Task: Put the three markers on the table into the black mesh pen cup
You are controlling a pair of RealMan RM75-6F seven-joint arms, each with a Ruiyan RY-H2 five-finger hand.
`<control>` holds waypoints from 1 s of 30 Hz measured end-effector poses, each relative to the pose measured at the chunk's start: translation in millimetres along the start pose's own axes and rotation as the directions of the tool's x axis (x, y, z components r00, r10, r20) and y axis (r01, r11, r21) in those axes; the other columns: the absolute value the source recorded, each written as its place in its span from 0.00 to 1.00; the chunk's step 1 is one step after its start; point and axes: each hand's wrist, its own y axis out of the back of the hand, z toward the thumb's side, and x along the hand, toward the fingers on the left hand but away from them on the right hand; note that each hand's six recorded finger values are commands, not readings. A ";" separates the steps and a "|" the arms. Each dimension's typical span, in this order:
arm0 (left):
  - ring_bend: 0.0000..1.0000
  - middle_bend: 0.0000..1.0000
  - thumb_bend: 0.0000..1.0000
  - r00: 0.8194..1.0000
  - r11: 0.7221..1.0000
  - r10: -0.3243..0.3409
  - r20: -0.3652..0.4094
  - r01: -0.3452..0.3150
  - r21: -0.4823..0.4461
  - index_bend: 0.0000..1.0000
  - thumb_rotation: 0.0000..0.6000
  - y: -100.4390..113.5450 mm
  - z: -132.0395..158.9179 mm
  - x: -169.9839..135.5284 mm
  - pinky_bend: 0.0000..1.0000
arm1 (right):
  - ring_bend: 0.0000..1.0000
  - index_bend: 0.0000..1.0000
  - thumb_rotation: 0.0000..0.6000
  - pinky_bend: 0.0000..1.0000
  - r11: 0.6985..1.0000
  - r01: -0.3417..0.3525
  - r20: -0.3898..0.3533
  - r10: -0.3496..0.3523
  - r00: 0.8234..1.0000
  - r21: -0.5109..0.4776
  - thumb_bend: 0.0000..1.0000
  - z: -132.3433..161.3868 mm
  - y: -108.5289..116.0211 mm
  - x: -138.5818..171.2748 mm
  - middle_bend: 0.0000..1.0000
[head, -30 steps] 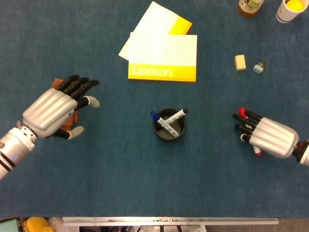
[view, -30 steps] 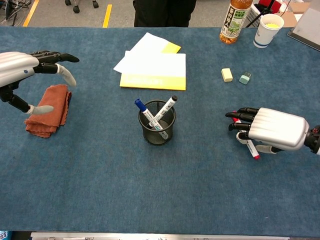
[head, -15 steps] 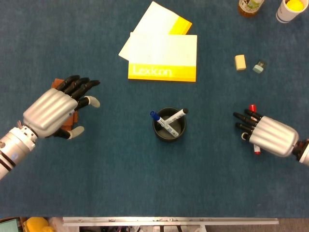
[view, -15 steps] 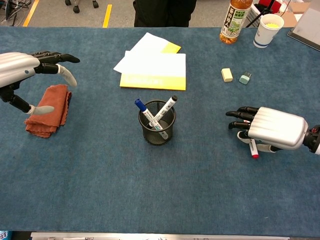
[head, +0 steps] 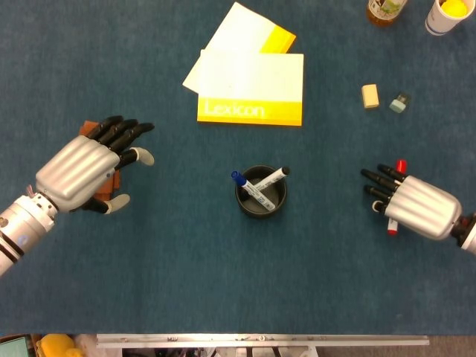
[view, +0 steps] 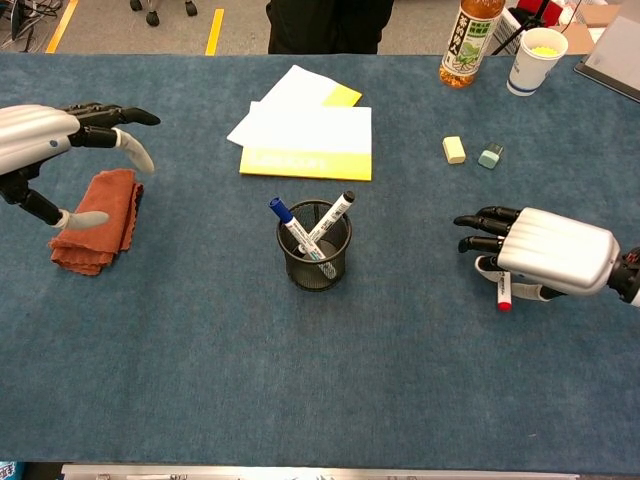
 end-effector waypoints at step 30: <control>0.00 0.03 0.25 1.000 1.000 0.007 0.001 -0.007 0.015 0.30 1.00 7.1 4.9 5.9 0.00 | 0.09 0.62 1.00 0.19 0.733 0.368 0.212 -0.301 0.930 -0.572 0.33 3.8 141.7 -33.4 0.31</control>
